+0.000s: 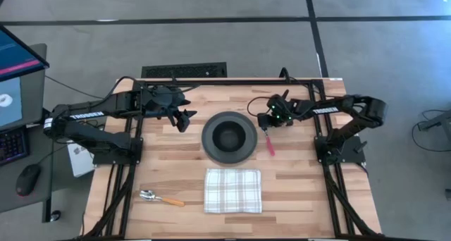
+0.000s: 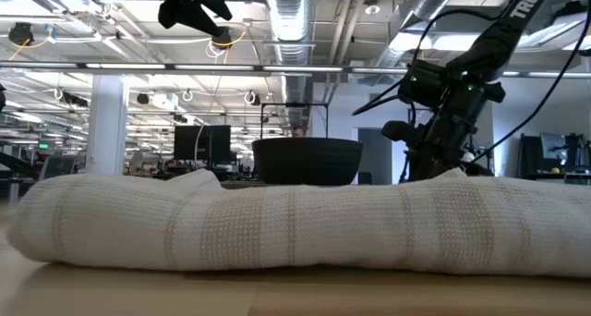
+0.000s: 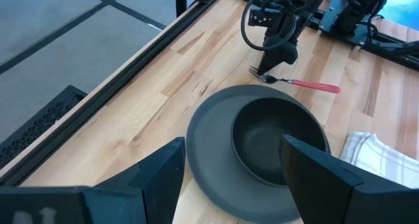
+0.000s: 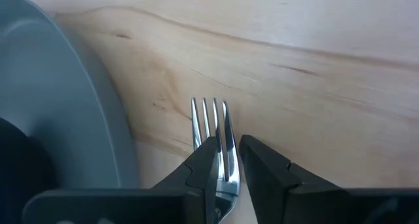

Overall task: Set table place
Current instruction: Move the red fork to the right of the black plate, then put the yellow spoon into the black bowl

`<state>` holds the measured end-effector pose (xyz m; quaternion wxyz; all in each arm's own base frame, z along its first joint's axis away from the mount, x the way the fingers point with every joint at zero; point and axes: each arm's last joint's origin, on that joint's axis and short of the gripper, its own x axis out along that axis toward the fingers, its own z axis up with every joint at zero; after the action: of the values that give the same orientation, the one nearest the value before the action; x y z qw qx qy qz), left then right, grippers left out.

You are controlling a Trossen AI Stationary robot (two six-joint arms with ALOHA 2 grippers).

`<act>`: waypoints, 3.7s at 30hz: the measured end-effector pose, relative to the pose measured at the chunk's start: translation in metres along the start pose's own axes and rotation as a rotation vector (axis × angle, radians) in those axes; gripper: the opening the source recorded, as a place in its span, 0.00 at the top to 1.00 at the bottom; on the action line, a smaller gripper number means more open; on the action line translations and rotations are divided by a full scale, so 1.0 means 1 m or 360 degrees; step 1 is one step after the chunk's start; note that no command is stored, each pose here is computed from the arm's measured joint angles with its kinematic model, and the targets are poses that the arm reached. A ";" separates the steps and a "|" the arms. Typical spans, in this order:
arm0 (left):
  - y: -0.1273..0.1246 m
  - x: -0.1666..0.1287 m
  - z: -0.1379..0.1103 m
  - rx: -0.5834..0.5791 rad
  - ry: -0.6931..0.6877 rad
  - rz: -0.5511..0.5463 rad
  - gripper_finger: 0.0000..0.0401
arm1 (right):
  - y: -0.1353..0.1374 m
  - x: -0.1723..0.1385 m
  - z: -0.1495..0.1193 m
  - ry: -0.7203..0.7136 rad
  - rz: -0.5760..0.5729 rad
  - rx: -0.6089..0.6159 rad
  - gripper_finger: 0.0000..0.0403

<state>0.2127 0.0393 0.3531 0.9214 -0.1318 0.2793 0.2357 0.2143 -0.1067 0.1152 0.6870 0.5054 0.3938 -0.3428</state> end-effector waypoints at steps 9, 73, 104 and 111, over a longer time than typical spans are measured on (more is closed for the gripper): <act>0.000 0.000 0.000 0.0001 0.0003 0.0001 0.41 | 0.003 -0.007 0.005 0.0106 -0.0083 -0.0043 0.75; 0.000 0.000 -0.001 0.0007 0.0025 -0.0001 0.41 | 0.015 -0.058 0.003 0.0401 0.0007 -0.0119 0.76; -0.072 0.031 -0.063 0.0820 0.0905 -0.0905 0.41 | 0.087 -0.164 0.023 -0.0480 0.0773 -0.1010 0.76; -0.109 0.032 -0.107 0.0838 0.1395 -0.0967 0.41 | 0.088 -0.134 0.029 -0.0321 0.0651 -0.0983 0.76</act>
<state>0.2431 -0.0823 0.2607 0.7481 -0.0578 0.6326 -0.1920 0.2362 -0.1027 0.2765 0.8964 0.3064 0.3001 -0.1118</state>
